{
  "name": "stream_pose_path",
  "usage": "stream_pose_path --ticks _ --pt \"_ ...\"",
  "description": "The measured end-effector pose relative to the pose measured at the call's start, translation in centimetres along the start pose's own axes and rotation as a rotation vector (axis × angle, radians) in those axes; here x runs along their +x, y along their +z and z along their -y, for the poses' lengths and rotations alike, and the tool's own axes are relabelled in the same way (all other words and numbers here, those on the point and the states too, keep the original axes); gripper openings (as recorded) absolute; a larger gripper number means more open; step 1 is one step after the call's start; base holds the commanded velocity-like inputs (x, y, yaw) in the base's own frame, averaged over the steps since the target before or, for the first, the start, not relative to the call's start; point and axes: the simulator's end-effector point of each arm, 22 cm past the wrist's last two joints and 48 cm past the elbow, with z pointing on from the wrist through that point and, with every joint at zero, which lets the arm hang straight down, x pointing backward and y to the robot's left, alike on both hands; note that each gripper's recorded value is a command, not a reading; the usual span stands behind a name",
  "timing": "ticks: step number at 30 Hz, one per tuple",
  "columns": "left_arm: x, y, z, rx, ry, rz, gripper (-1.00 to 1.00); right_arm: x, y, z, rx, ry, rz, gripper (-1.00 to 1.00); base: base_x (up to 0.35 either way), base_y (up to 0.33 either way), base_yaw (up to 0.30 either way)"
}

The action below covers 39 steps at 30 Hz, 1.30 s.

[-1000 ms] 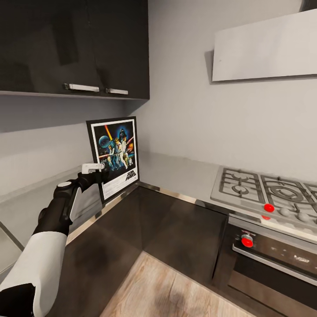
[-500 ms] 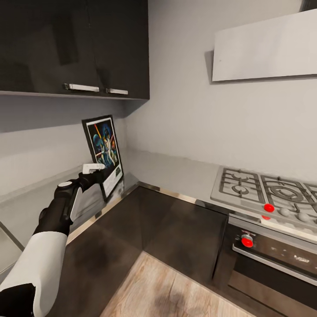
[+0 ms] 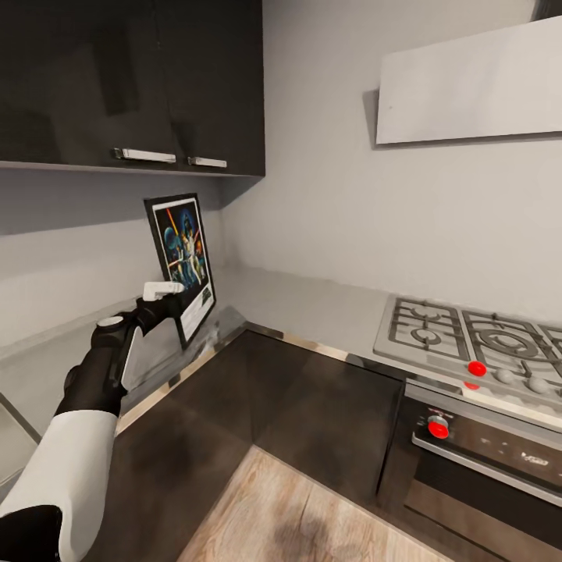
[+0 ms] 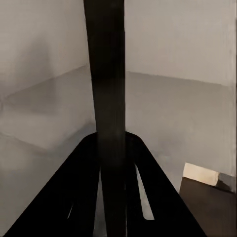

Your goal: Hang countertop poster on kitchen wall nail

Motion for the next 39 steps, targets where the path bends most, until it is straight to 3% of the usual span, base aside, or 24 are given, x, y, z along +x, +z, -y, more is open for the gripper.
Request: stream_pose_path --ticks 8,34,39 --pt "-0.3 -0.1 0.0 -0.001 0.006 0.007 -1.00 0.0 0.0 0.0 0.000 0.000 -0.001 1.00 -0.084 0.000 0.000" --pt "-0.4 0.0 0.5 0.007 0.006 0.010 -1.00 0.0 0.0 0.0 0.001 0.000 0.000 1.00 -0.330 0.000 0.000" --pt "-0.4 0.0 2.2 0.074 0.010 0.008 -1.00 0.0 0.0 0.0 0.001 0.000 0.000 1.00 -0.338 0.000 0.000"
